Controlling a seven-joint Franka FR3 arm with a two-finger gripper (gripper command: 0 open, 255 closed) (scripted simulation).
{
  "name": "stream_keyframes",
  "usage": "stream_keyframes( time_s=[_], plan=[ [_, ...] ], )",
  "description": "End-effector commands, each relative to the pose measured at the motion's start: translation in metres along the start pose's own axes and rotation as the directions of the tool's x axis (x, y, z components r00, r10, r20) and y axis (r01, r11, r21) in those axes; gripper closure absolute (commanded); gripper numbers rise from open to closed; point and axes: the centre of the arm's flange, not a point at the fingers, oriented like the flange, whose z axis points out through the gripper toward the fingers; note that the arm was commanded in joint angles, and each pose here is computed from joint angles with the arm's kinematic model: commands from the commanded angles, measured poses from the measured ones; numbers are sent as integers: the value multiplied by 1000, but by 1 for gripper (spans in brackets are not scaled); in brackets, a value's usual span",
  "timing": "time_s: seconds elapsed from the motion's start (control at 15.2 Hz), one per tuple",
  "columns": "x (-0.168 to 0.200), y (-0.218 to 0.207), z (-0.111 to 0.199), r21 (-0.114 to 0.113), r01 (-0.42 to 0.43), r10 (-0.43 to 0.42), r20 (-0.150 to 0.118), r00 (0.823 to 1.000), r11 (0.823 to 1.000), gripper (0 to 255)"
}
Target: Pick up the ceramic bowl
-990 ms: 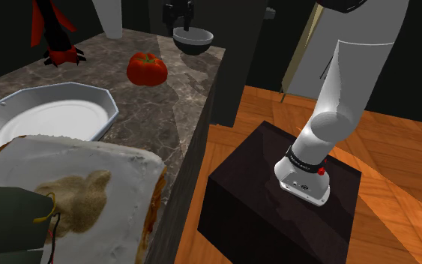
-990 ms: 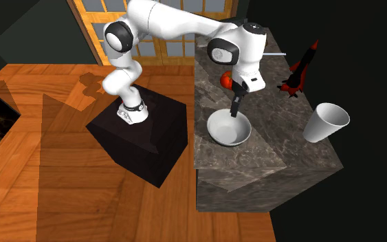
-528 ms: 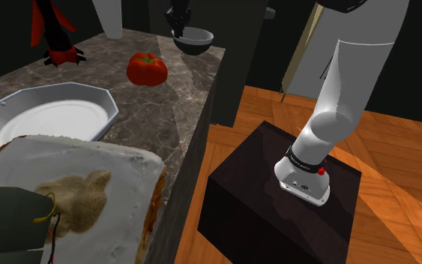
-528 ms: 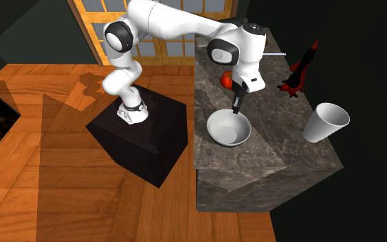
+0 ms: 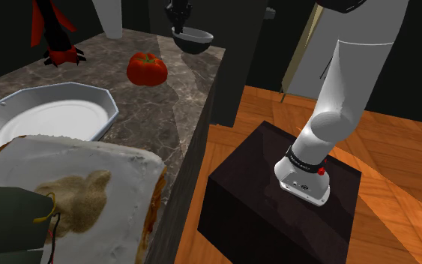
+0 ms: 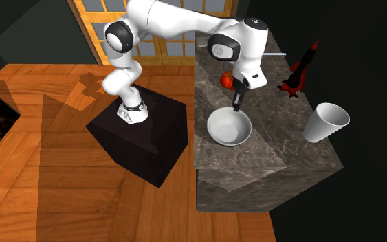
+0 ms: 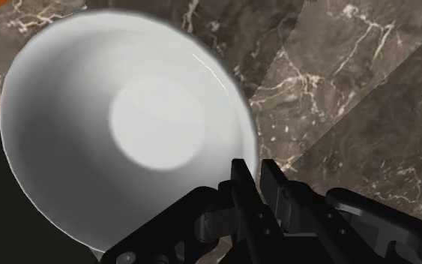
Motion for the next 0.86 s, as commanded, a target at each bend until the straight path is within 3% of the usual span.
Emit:
stream_keyframes(
  time_s=[0.0,0.79],
  plan=[
    [0,0,-10,0,0,0,0,1000,1000,255],
    [3,2,-64,0,0,0,0,1000,1000,255]
  ],
)
